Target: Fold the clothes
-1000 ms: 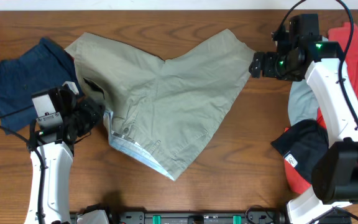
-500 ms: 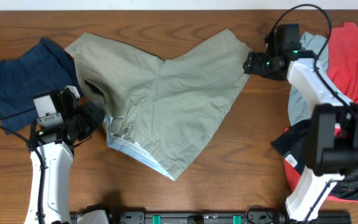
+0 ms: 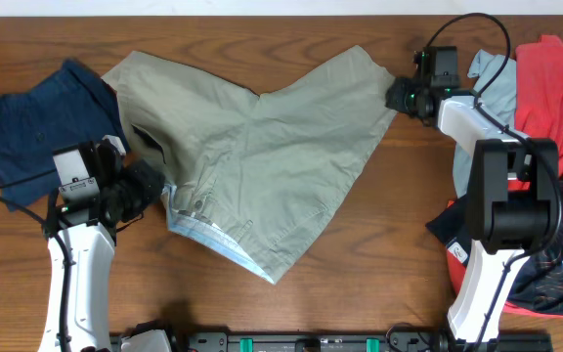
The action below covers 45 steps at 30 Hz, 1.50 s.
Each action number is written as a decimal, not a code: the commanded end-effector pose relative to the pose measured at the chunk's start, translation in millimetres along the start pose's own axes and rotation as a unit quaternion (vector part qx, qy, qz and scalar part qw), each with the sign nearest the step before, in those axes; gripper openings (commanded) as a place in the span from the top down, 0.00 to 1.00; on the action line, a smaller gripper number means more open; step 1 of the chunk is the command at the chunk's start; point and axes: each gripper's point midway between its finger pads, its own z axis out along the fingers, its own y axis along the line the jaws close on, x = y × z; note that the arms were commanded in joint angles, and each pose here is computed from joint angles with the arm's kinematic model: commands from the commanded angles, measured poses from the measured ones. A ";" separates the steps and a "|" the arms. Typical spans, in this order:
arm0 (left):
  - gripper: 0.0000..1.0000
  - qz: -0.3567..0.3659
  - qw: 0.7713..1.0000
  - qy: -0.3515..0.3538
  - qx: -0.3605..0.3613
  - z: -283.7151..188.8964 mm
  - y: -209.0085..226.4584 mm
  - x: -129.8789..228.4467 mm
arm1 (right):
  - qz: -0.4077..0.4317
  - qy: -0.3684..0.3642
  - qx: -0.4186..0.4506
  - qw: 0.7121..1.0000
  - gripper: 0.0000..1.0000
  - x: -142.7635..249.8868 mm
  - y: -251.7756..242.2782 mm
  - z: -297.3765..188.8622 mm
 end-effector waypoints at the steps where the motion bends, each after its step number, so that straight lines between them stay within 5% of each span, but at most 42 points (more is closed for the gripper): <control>1: 0.94 0.007 1.000 -0.002 -0.007 -0.1 2.3 -0.8 | 0.005 0.012 0.011 1.000 0.93 12.3 -1.3 10.6; 2: 0.94 0.007 1.000 -0.004 -0.011 -0.1 3.8 -1.5 | 0.005 0.012 0.015 1.000 0.99 12.6 -2.8 10.6; 10: 0.94 0.023 0.999 -0.021 -0.036 -0.3 11.8 -8.5 | 0.021 0.023 0.034 0.999 0.99 5.6 -18.5 -9.7; 15: 0.94 0.050 0.997 -0.044 -0.025 5.6 7.1 -23.5 | 0.041 0.009 0.047 0.998 0.99 -18.7 -29.0 -66.5; 20: 0.94 0.062 0.997 -0.047 -0.017 24.0 3.6 -31.1 | 0.067 0.047 0.136 0.987 0.99 -2.3 -65.2 -141.2; 27: 0.94 0.085 0.996 -0.016 -0.010 61.8 -3.2 -20.1 | 0.122 0.189 0.326 0.918 0.99 81.2 -128.0 -244.0; 34: 0.94 0.059 0.998 0.001 -0.030 59.2 14.5 -16.1 | 0.109 0.290 0.380 0.871 0.99 123.1 -136.7 -286.0; 35: 0.94 0.052 0.998 0.002 -0.034 56.6 18.4 -16.5 | 0.109 0.292 0.381 0.871 0.93 123.7 -136.5 -286.6; 39: 0.94 0.030 0.998 0.010 -0.046 46.4 28.5 -15.0 | 0.107 0.270 0.361 0.886 0.11 114.3 -131.9 -274.3; 45: 0.94 0.065 0.994 0.075 -0.040 33.4 28.0 17.4 | 0.025 0.228 0.139 0.963 0.21 78.7 -73.0 -219.0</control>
